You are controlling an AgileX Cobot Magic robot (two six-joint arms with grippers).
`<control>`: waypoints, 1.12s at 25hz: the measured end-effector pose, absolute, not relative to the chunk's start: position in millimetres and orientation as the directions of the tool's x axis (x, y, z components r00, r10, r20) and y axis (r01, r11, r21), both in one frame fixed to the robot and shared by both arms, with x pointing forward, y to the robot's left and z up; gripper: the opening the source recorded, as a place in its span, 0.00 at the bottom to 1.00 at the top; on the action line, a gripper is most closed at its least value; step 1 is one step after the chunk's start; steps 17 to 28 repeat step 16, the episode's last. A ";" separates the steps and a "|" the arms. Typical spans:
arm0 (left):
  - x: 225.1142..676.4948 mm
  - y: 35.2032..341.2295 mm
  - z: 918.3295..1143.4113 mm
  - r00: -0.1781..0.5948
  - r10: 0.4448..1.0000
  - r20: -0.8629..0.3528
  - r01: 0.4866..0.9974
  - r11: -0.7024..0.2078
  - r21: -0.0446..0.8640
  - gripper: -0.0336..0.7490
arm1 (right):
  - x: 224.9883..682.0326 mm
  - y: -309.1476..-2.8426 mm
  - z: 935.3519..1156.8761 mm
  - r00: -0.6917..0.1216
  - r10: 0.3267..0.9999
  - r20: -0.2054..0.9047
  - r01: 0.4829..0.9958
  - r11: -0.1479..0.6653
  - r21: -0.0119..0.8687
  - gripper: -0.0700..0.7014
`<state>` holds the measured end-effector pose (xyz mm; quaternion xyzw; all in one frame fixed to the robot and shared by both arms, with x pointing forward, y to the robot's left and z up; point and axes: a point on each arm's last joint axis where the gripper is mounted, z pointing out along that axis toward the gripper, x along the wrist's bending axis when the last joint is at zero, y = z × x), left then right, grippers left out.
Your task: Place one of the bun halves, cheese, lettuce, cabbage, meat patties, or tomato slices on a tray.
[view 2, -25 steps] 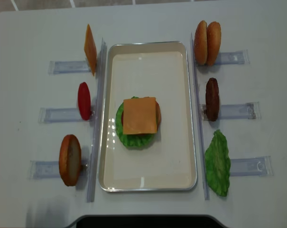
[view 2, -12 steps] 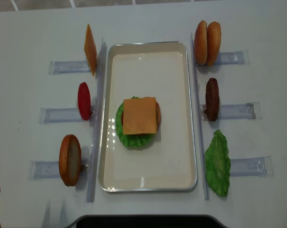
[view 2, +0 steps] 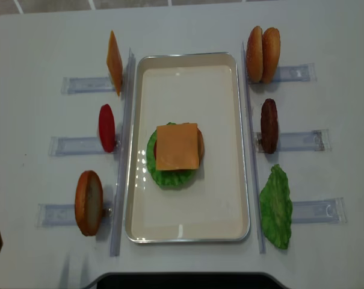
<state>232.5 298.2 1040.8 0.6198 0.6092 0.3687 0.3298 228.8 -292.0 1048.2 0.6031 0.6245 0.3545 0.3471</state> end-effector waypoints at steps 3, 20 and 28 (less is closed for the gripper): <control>232.5 298.2 1040.8 -0.014 0.998 0.056 0.512 -0.041 0.858 0.46 | 228.8 -292.0 1048.2 -0.031 0.999 -0.006 0.507 0.021 0.862 0.54; 232.5 298.2 1040.8 -0.014 0.998 0.056 0.512 -0.041 0.858 0.34 | 228.8 -292.0 1048.2 -0.031 0.999 -0.006 0.507 0.021 0.862 0.54; 232.5 298.2 1040.8 -0.014 0.998 0.056 0.512 -0.041 0.858 0.34 | 228.8 -292.0 1048.2 -0.031 0.999 -0.006 0.507 0.021 0.862 0.54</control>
